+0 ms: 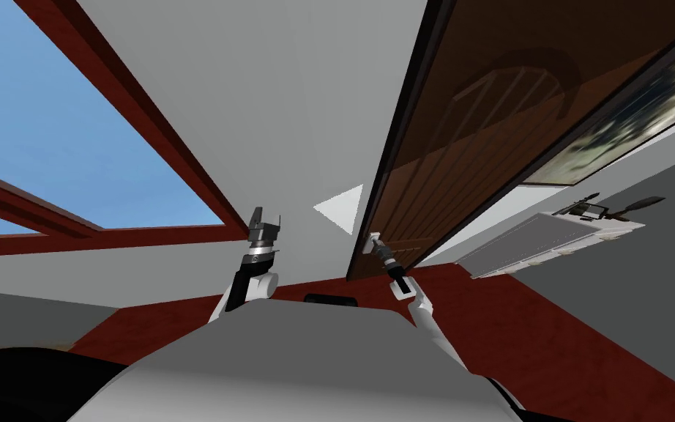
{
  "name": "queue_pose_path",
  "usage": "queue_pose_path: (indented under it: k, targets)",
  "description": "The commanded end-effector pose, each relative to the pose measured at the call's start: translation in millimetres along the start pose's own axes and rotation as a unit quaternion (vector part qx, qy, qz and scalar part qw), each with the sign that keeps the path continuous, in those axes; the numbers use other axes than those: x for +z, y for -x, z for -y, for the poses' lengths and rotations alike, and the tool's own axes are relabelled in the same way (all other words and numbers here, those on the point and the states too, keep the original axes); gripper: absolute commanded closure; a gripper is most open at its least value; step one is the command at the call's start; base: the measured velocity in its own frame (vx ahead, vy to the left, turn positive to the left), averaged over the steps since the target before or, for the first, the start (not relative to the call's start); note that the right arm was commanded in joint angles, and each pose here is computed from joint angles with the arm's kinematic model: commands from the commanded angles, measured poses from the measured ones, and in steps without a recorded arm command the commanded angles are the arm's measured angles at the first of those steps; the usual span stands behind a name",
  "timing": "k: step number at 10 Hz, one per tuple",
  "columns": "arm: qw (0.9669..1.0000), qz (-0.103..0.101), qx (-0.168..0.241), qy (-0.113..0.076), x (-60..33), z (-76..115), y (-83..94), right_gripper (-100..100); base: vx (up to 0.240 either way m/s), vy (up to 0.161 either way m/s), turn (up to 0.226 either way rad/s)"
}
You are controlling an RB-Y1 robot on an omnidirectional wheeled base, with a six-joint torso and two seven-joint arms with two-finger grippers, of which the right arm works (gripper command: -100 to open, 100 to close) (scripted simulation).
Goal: Pull the door open
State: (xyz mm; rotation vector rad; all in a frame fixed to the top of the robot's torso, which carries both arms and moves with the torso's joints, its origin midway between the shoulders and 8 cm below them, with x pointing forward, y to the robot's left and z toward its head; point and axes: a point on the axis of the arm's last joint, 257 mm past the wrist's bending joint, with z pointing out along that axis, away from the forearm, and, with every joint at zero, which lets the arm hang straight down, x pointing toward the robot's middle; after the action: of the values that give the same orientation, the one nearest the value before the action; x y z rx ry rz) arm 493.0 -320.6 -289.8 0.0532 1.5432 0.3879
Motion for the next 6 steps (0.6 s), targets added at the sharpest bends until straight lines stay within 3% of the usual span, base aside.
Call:
queue_pose_path:
  k: [1, 4, 6]
  targets:
    - [0.9992, 0.006, 0.038, -0.003, 2.3, 0.7, 2.0, 100, -0.077, -0.057, 0.107]
    - [0.9958, 0.013, 0.090, -0.008, 5.6, 2.9, 4.9, 100, -0.076, -0.060, 0.099]
    - [0.9898, 0.022, 0.140, -0.013, 8.9, 5.4, 7.7, 100, -0.067, -0.029, 0.077]
